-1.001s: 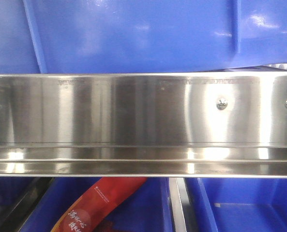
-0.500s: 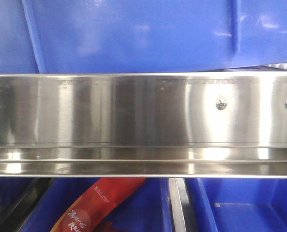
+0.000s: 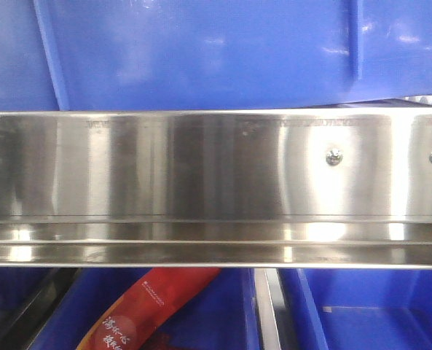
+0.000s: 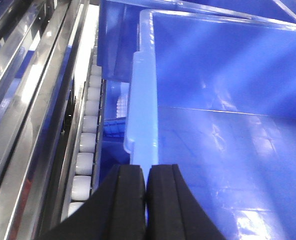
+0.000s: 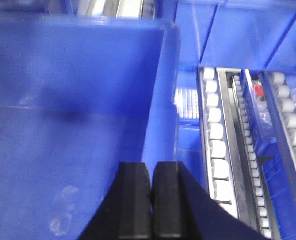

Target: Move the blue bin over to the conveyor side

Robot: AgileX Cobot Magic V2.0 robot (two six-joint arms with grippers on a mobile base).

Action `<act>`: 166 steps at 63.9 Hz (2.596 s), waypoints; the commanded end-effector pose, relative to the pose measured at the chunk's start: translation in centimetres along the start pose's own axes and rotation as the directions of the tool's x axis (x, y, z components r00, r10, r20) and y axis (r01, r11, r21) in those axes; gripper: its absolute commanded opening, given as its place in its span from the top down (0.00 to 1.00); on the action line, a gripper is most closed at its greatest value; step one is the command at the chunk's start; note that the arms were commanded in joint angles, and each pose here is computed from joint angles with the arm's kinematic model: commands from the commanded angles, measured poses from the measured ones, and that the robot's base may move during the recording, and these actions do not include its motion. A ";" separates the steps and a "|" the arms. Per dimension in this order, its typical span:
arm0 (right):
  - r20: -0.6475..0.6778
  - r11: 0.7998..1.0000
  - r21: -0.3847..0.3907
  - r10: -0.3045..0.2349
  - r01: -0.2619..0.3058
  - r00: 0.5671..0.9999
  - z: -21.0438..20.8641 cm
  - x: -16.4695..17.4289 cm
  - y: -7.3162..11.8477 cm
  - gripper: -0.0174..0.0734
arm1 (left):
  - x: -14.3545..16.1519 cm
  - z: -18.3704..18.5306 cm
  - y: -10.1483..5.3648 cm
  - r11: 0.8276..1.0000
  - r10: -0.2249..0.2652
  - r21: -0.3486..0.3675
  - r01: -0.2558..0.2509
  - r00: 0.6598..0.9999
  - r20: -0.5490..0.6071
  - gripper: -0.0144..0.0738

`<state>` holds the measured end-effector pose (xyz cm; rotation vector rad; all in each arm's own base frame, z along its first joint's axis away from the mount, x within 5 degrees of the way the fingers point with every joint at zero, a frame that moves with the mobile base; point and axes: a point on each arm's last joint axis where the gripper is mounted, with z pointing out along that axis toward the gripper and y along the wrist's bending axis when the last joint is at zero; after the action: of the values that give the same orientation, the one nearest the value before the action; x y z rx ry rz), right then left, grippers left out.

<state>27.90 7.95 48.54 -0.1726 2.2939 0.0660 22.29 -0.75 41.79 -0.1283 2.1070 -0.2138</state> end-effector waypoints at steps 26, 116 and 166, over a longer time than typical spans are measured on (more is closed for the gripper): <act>-0.053 1.000 0.020 -0.016 0.017 0.998 3.4 -0.3 0.4 0.43 | -0.2 -0.3 -0.1 1.000 -0.016 0.008 0.016 1.000 0.005 0.83; -0.141 0.999 0.040 -0.020 0.026 0.990 6.5 0.6 0.3 0.56 | 0.1 -0.3 -0.1 1.000 -0.017 0.007 0.018 0.999 -0.034 0.83; -0.141 0.999 0.040 -0.020 0.026 0.990 6.5 0.6 0.3 0.89 | -4.5 4.8 -0.8 0.994 0.059 0.083 -0.065 0.995 0.076 0.66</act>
<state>32.55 8.96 43.36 -0.1801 2.4521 -0.0121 27.71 -1.33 42.50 -0.0459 2.0320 -0.2701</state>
